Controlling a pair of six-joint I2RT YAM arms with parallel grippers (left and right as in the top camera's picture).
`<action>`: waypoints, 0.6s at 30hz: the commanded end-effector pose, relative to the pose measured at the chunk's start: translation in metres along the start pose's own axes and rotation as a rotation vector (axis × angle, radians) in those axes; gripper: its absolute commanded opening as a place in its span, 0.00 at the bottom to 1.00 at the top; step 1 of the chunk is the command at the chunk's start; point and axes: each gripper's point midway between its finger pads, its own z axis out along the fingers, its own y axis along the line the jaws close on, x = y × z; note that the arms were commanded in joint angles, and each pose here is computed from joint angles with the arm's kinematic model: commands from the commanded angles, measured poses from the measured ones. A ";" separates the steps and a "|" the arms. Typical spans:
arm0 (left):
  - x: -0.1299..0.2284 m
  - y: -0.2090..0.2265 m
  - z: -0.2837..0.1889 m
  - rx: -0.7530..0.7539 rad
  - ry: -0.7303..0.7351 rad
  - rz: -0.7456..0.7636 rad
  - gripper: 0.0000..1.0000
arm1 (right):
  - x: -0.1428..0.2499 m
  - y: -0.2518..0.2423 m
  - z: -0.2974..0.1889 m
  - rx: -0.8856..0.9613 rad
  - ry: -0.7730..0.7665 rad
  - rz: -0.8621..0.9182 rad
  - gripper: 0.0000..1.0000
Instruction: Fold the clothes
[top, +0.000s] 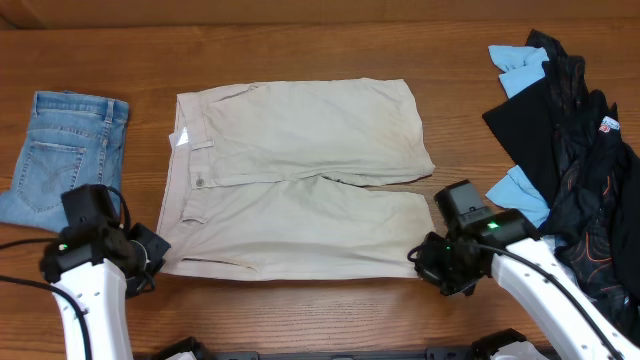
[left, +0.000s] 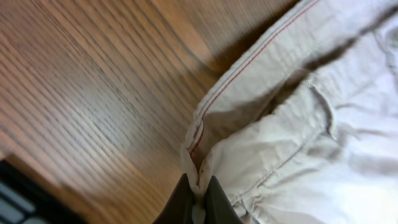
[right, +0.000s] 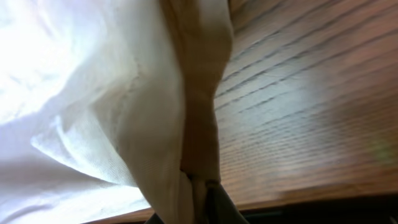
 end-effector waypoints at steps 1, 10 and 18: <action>-0.022 -0.003 -0.034 0.003 -0.094 0.052 0.04 | -0.026 -0.018 -0.024 0.071 -0.161 0.007 0.09; -0.012 -0.008 -0.091 0.110 -0.195 0.082 0.04 | -0.028 -0.014 -0.080 -0.001 -0.309 0.003 0.09; 0.008 0.002 -0.130 0.157 -0.293 0.107 0.04 | -0.029 -0.013 -0.136 -0.031 -0.452 -0.002 0.09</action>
